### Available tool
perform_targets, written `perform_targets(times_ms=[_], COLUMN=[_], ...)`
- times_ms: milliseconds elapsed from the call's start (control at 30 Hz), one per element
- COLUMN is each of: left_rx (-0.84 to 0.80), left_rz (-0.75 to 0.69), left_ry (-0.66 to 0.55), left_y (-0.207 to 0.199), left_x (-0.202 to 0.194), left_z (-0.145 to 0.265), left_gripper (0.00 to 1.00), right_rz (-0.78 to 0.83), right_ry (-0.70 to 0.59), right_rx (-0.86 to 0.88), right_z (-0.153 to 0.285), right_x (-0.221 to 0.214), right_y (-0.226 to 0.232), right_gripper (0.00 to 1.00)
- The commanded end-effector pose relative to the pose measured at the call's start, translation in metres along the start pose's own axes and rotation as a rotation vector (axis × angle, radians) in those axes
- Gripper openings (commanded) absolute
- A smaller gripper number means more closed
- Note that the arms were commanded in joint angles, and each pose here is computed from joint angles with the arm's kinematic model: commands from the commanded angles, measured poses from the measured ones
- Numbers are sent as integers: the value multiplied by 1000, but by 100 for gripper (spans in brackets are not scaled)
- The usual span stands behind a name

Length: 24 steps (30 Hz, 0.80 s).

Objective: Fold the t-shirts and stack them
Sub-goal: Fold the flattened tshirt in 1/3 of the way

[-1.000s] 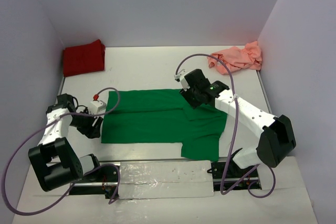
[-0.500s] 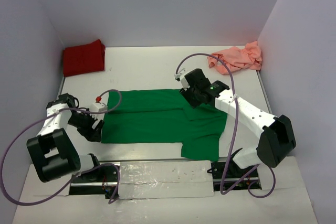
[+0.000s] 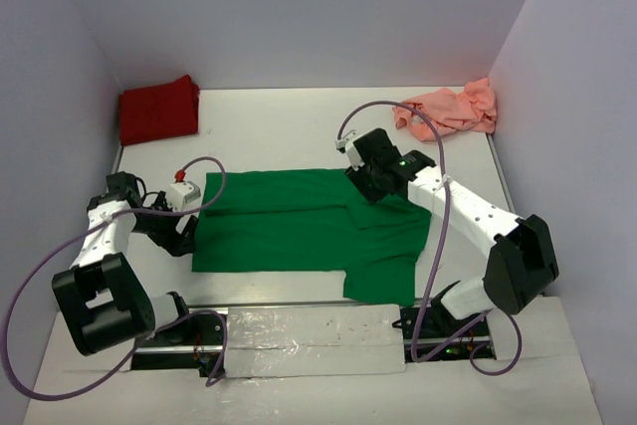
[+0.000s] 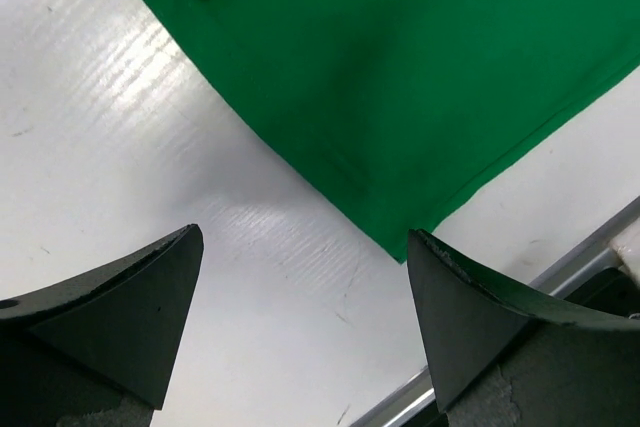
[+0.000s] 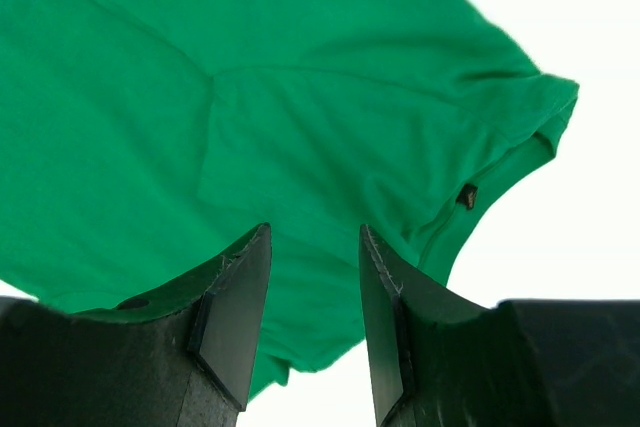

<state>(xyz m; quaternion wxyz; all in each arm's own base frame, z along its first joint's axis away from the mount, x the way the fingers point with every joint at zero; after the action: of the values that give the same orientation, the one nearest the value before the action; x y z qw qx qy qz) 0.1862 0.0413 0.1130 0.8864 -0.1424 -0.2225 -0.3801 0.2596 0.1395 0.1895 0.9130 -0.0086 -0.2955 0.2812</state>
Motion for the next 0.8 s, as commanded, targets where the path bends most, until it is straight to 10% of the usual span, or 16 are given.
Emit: perform_targets(times_ms=[0, 367, 667, 767], left_rx=[21, 56, 233, 360], left_rz=[-2, 27, 136, 184], left_ry=[-95, -135, -329, -494], left_y=[0, 7, 23, 36], left_x=[11, 14, 40, 63], left_z=[3, 2, 14, 29], left_gripper=[92, 92, 92, 91], right_rz=[53, 366, 307, 237], right_ry=[154, 359, -11, -117], right_rx=[28, 219, 64, 7], right_z=[-2, 19, 31, 17], right_x=[-23, -92, -54, -26], right_y=[-2, 27, 34, 34], right_gripper=[47, 47, 44, 21])
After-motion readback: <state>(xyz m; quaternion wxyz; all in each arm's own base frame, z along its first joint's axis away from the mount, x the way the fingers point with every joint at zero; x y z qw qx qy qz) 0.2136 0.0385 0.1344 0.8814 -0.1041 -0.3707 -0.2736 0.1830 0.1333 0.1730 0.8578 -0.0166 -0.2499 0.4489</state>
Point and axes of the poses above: each gripper's point midway between its finger pads, its own z axis back along the fingers, its own y axis along the line the jaws close on, x = y × z, the point moved 7 cm from there along z, back along the fingers, and after that the axes turned 6 degrees about -z, right-handed, at the moved point
